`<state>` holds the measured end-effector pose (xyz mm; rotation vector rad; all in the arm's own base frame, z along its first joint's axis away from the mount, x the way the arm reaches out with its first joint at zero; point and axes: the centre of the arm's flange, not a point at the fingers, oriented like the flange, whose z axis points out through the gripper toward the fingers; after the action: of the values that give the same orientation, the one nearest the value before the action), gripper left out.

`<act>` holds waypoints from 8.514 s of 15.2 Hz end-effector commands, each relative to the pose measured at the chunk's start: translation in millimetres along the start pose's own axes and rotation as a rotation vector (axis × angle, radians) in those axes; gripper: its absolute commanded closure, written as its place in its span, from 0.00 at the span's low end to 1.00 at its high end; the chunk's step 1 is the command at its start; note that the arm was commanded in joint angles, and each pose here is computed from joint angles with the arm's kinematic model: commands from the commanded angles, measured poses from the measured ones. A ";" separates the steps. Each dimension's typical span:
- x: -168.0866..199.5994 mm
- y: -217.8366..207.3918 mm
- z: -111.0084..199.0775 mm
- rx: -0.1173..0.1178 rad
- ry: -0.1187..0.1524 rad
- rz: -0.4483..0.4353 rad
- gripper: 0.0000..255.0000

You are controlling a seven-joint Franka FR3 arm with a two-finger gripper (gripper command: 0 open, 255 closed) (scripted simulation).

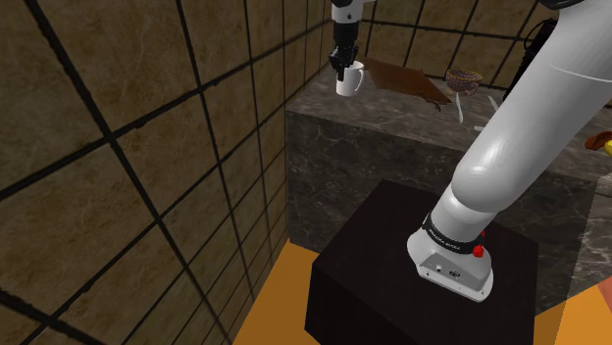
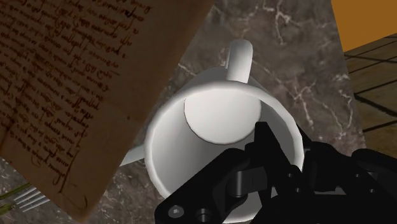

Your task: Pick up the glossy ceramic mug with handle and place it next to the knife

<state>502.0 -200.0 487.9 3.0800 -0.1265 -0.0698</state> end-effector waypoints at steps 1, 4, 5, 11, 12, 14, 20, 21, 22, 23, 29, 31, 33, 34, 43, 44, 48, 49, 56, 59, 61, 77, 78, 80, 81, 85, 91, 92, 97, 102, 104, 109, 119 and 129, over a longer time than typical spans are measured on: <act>-0.7 1.0 -11.2 0.000 0.000 0.000 1.00; -1.4 1.9 -27.0 0.000 0.000 0.000 1.00; -1.6 2.2 -32.3 0.000 0.000 0.000 1.00; -3.0 4.1 -63.9 0.000 0.000 0.000 1.00; -3.2 4.5 -69.1 0.000 0.000 0.000 1.00; -3.6 5.1 -79.7 0.000 0.000 0.000 1.00; -5.0 7.0 -111.3 0.000 0.000 0.000 1.00; -5.2 7.3 -116.5 0.000 0.000 0.000 1.00; -5.5 7.6 -121.8 0.000 0.000 0.000 1.00; -5.6 7.9 -126.3 0.000 0.000 0.000 1.00; -67.6 57.0 -120.9 0.000 0.000 0.000 1.00; -88.2 73.3 -119.1 0.000 0.000 0.000 1.00; -108.9 89.7 -117.3 0.000 0.000 0.000 1.00; -119.2 97.9 -116.4 0.000 0.000 0.000 1.00; -212.1 171.5 -108.4 0.000 0.000 0.000 1.00; -222.4 179.7 -107.5 0.000 0.000 0.000 1.00; -263.7 212.4 -103.9 0.000 0.000 0.000 1.00; -274.0 220.6 -103.0 0.000 0.000 0.000 1.00; -346.2 277.8 -96.7 0.000 0.000 0.000 1.00; -377.2 302.4 -94.0 0.000 0.000 0.000 1.00; -397.9 318.7 -92.3 0.000 0.000 0.000 1.00; -518.7 414.0 -60.6 0.000 0.000 0.000 1.00; -518.5 413.6 -55.4 0.000 0.000 0.000 1.00; -518.0 413.0 -44.8 0.000 0.000 0.000 1.00; -517.8 412.7 -39.6 0.000 0.000 0.000 1.00; -516.9 411.4 -18.5 0.000 0.000 0.000 1.00; -515.5 409.5 13.1 0.000 0.000 0.000 1.00; -515.3 409.2 18.4 0.000 0.000 0.000 1.00; -514.2 407.6 44.7 0.000 0.000 0.000 1.00; -513.0 406.0 71.0 0.000 0.000 0.000 1.00; -512.6 405.4 81.3 0.000 0.000 0.000 1.00; -512.6 405.4 81.3 0.000 0.000 0.000 1.00; -512.6 405.4 68.1 0.000 0.000 0.000 0.00; -512.6 405.4 31.3 0.000 0.000 0.000 0.00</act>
<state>-42.2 -560.6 498.7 3.0954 -0.1263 -0.0704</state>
